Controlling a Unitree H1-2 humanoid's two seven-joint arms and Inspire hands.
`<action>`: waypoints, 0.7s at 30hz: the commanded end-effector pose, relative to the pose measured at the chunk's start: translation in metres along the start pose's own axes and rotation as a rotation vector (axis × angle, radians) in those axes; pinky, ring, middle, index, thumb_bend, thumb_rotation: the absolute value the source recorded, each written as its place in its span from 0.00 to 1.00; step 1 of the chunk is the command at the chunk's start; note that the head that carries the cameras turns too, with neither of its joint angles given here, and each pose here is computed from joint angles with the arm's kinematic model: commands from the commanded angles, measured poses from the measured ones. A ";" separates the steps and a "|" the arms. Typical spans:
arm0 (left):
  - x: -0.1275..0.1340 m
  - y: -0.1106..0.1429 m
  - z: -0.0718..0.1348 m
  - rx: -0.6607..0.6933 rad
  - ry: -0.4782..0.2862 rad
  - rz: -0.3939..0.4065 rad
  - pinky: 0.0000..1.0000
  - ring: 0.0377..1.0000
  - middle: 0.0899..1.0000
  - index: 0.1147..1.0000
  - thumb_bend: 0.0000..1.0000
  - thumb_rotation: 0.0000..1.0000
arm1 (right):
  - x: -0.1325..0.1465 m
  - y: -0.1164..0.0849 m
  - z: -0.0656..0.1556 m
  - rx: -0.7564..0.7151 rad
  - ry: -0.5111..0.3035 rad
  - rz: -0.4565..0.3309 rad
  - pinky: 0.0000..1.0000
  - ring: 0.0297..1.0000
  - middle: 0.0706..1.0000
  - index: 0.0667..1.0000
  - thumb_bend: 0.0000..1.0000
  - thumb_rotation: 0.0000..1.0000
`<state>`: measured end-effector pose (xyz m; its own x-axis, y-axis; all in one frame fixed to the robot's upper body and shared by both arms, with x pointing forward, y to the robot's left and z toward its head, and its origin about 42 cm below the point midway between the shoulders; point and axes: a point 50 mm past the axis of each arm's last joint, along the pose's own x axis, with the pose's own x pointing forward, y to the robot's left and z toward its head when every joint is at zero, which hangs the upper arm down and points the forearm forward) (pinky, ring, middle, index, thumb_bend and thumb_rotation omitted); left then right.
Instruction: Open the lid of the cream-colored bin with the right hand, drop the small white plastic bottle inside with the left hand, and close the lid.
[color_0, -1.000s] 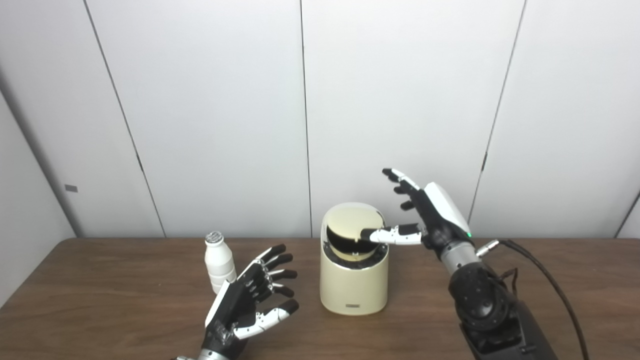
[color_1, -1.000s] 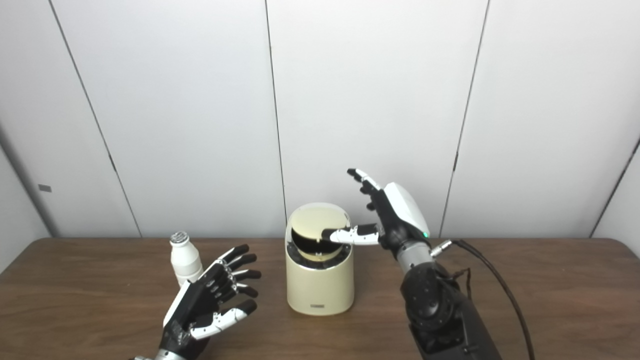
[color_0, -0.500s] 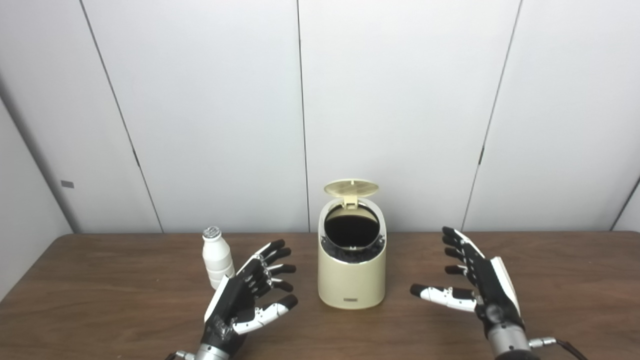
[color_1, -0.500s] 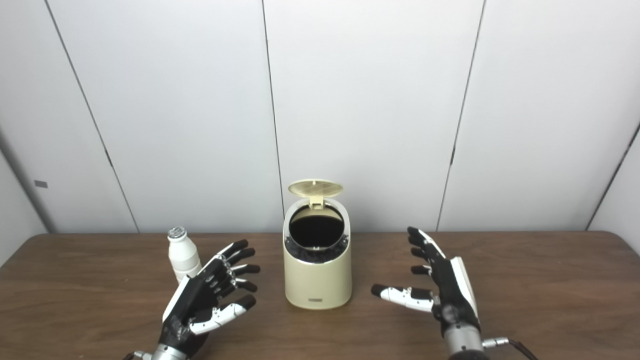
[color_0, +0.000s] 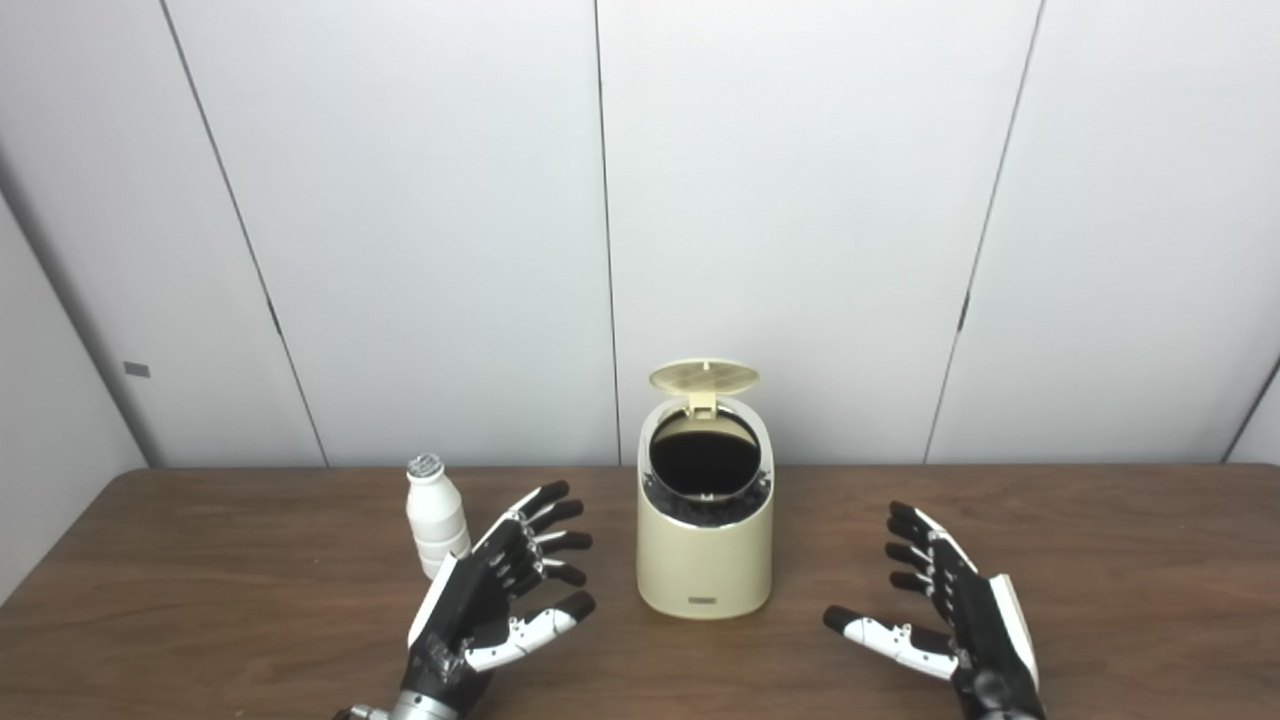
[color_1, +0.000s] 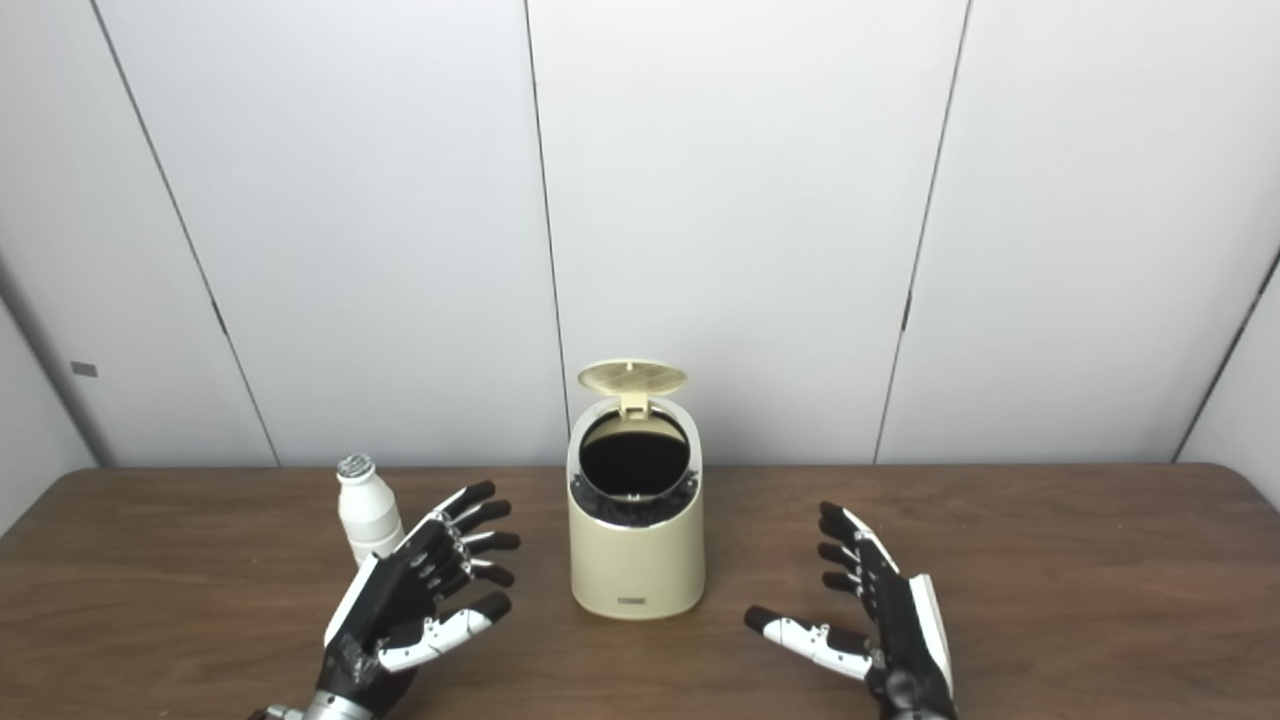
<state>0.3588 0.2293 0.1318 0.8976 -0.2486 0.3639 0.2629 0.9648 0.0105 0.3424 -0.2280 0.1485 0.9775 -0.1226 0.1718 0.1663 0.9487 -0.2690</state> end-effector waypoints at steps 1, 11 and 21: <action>-0.001 0.002 0.013 0.054 -0.047 0.029 0.57 0.70 0.81 0.86 0.68 0.07 | 0.010 -0.007 0.016 0.020 -0.092 -0.023 0.74 0.82 0.85 0.84 0.85 0.18; -0.037 0.007 0.050 0.316 -0.058 0.355 0.56 0.62 0.68 0.72 0.66 0.01 | 0.012 -0.026 0.016 0.019 -0.090 -0.024 0.76 0.82 0.88 0.87 0.77 0.04; -0.055 0.020 0.050 0.429 -0.043 0.609 0.56 0.63 0.68 0.73 0.67 0.00 | 0.008 -0.030 0.033 0.060 -0.065 -0.016 0.70 0.79 0.85 0.84 0.77 0.02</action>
<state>0.2899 0.2644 0.1450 0.8565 0.3319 0.3954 -0.4213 0.8920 0.1639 0.3382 -0.2501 0.1716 0.9742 -0.1326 0.1826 0.1732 0.9580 -0.2287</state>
